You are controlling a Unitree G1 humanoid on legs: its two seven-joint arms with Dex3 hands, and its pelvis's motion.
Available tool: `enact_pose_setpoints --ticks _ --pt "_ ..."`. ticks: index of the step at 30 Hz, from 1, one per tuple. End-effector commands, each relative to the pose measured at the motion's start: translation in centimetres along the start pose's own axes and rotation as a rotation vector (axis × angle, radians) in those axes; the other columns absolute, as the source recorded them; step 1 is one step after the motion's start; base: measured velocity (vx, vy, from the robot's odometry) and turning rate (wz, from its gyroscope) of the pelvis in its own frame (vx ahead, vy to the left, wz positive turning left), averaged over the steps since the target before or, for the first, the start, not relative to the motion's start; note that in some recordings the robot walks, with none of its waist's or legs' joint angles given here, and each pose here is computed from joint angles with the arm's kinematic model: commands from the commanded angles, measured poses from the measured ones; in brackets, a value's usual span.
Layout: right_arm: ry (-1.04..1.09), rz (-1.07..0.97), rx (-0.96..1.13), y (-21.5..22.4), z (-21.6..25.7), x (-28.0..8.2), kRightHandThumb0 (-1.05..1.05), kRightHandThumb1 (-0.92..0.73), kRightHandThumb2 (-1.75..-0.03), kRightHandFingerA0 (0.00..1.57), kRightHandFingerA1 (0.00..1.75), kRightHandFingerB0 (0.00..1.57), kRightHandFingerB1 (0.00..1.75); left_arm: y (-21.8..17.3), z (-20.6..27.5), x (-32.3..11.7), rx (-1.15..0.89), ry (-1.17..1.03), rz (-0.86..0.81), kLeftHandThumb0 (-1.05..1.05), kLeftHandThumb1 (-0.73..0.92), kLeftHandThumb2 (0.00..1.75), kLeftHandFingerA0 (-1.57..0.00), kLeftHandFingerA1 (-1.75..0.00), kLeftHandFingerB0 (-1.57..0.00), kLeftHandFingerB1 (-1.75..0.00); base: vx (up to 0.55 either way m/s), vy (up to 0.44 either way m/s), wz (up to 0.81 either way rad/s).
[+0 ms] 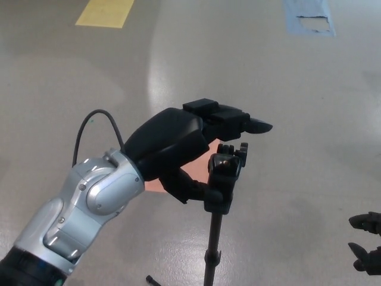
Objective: The robot uses its left hand to grab the top of a phone stand kept on the floor and rotates it anti-clockwise
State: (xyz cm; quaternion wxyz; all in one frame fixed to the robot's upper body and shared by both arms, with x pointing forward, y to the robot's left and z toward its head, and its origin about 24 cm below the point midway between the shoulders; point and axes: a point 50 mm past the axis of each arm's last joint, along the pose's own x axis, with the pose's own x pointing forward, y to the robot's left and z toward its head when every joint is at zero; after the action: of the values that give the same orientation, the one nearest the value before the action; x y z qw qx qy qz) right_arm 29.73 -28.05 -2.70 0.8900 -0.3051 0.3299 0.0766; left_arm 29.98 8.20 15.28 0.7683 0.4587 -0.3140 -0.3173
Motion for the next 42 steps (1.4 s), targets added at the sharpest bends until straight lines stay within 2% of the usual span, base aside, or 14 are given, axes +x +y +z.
enact_pose_setpoints --ticks 1,12,23,24,25,26,27,28,29,32,37,42 --pt "0.010 -0.004 -0.014 -0.3 0.0 -0.1 -0.31 -0.60 -1.01 0.53 0.65 0.03 0.43 0.0 0.4 0.1 0.018 -0.032 0.016 -0.29 0.41 0.57 -0.20 -0.33 -0.31 -0.36 0.00 0.000 0.00" --pt "0.024 -0.010 -0.010 -0.5 0.2 0.0 -0.30 -0.60 -1.01 0.54 0.65 0.03 0.43 -0.1 0.7 0.3 0.017 -0.042 0.017 -0.32 0.41 0.58 -0.17 -0.34 -0.29 -0.37 0.00 0.000 0.00" --pt "0.000 -0.004 -0.008 -0.7 0.5 0.0 -0.30 -0.61 -1.02 0.53 0.65 0.02 0.43 -0.1 0.5 0.4 0.014 -0.036 0.020 -0.34 0.42 0.60 -0.18 -0.35 -0.33 -0.38 0.00 0.000 0.00" --pt "0.003 -0.005 -0.008 -0.7 0.6 0.0 -0.30 -0.61 -1.02 0.54 0.65 0.02 0.43 -0.2 0.4 0.5 0.009 -0.035 0.021 -0.22 0.53 0.56 -0.29 -0.33 -0.52 -0.36 0.00 0.000 0.00" --pt "0.005 -0.004 -0.006 -0.8 0.6 0.0 -0.31 -0.61 -1.02 0.53 0.65 0.02 0.43 -0.2 0.4 0.5 0.002 -0.033 0.021 -0.23 0.54 0.62 -0.37 -0.39 -0.58 -0.42 0.00 0.000 0.00" --pt "0.006 -0.003 -0.005 -0.8 0.6 0.0 -0.31 -0.61 -1.02 0.53 0.65 0.02 0.43 -0.2 0.3 0.5 0.000 -0.032 0.020 -0.23 0.54 0.62 -0.37 -0.39 -0.58 -0.42 0.00 0.000 0.00" --pt "0.007 -0.001 0.000 -0.8 0.6 0.0 -0.31 -0.61 -1.02 0.53 0.65 0.02 0.43 -0.2 0.3 0.5 -0.005 -0.023 0.020 -0.06 0.61 0.58 -0.65 -0.42 -0.87 -0.49 0.00 0.000 0.00" --pt "0.007 0.001 0.002 -0.8 0.6 0.0 -0.31 -0.61 -1.02 0.53 0.65 0.02 0.43 -0.2 0.2 0.5 -0.009 -0.018 0.020 -0.06 0.61 0.58 -0.65 -0.42 -0.87 -0.49 0.00 0.000 0.00" --pt "0.007 0.003 0.007 -0.8 0.6 0.0 -0.30 -0.61 -1.02 0.53 0.65 0.02 0.43 -0.3 0.1 0.4 -0.007 -0.014 0.026 -0.02 0.64 0.58 -0.72 -0.44 -0.94 -0.52 0.00 0.000 0.00" --pt "0.004 0.005 0.014 -0.8 0.6 0.0 -0.30 -0.61 -1.02 0.53 0.65 0.02 0.43 -0.4 0.0 0.3 0.003 -0.019 0.047 -0.02 0.65 0.57 -0.74 -0.44 -0.95 -0.53 0.00 0.000 0.00" --pt "0.000 0.004 0.006 -1.0 0.8 0.0 -0.30 -0.61 -1.02 0.53 0.65 0.02 0.43 -0.4 -0.4 0.3 0.011 -0.025 0.068 -0.19 0.67 0.60 -0.85 -0.48 -0.94 -0.56 0.00 0.000 0.00" --pt "-0.001 0.005 0.010 -1.1 1.1 0.0 -0.31 -0.61 -1.02 0.53 0.65 0.02 0.43 -0.2 -0.6 0.3 0.031 -0.020 0.060 -0.19 0.64 0.59 -0.81 -0.46 -0.95 -0.56 0.00 0.000 0.00"
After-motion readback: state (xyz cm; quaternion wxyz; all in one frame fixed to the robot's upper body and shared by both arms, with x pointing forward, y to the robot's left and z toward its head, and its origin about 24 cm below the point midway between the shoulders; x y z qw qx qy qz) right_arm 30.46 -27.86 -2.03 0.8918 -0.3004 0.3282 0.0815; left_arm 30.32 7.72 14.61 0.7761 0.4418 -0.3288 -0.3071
